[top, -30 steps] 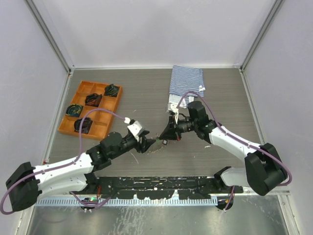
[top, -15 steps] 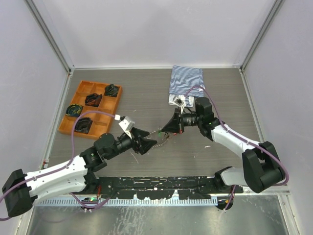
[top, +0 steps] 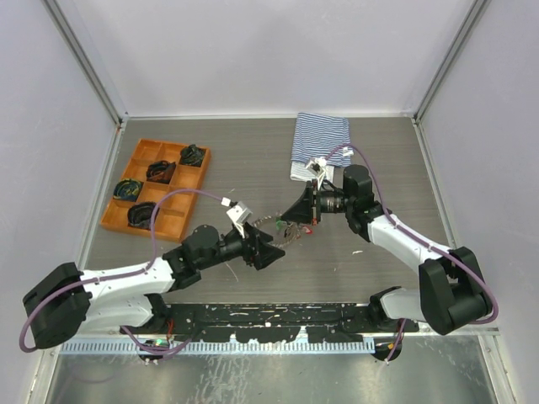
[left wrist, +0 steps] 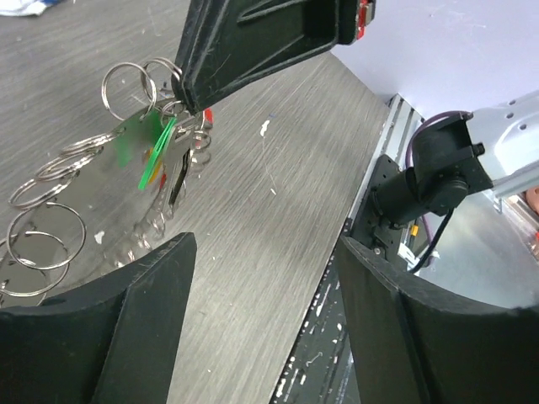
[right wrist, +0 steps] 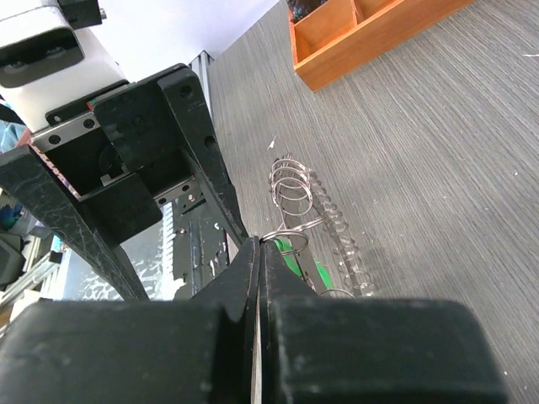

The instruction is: Remove the keys from the keyring

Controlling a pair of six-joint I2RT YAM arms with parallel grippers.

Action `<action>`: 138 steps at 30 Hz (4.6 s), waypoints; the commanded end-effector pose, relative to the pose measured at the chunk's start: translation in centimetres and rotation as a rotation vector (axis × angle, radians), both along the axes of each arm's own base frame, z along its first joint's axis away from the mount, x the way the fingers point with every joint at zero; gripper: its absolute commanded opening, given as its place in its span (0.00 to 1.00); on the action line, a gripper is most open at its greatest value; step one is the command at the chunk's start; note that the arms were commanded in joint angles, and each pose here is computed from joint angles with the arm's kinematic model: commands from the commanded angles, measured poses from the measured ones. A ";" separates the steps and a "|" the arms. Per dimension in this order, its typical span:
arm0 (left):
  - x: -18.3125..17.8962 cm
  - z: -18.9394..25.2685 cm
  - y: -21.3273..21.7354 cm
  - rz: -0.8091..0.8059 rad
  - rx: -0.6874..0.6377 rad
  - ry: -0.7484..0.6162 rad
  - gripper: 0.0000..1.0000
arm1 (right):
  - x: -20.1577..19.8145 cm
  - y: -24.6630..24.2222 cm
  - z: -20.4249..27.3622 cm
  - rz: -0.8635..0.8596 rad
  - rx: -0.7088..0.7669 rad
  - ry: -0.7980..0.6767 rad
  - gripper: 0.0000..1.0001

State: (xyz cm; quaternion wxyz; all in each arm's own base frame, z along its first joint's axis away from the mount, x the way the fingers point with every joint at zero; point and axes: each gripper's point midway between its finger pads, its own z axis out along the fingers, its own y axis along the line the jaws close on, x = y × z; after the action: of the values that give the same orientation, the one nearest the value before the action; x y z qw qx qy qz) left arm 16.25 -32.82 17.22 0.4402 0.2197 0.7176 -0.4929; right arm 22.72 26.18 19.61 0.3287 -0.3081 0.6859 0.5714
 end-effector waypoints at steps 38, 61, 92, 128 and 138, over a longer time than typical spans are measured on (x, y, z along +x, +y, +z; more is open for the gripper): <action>6.2 0.3 -0.8 0.079 -0.098 -0.514 0.52 | -0.7 0.0 2.6 0.041 0.062 -0.088 0.01; 5.4 1.2 -1.6 0.024 -0.144 -0.490 0.22 | -0.7 0.0 2.6 0.042 0.064 -0.086 0.01; 7.0 2.8 -0.8 0.139 -0.164 -0.406 0.30 | -0.8 0.0 2.6 0.043 0.065 -0.081 0.01; 3.2 2.2 0.1 0.027 -0.013 -0.061 0.00 | -0.2 -0.2 1.2 0.026 -0.007 -0.166 0.07; 2.6 4.4 0.9 -0.012 -0.057 0.237 0.00 | -1.1 -0.7 2.4 0.096 -0.037 -0.265 0.31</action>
State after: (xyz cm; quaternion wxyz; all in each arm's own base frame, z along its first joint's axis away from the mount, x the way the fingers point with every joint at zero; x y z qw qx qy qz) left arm 19.36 -31.86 17.77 0.4044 0.1895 0.7546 -0.4808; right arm 21.59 25.69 18.97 0.3398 -0.3659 0.6722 0.5466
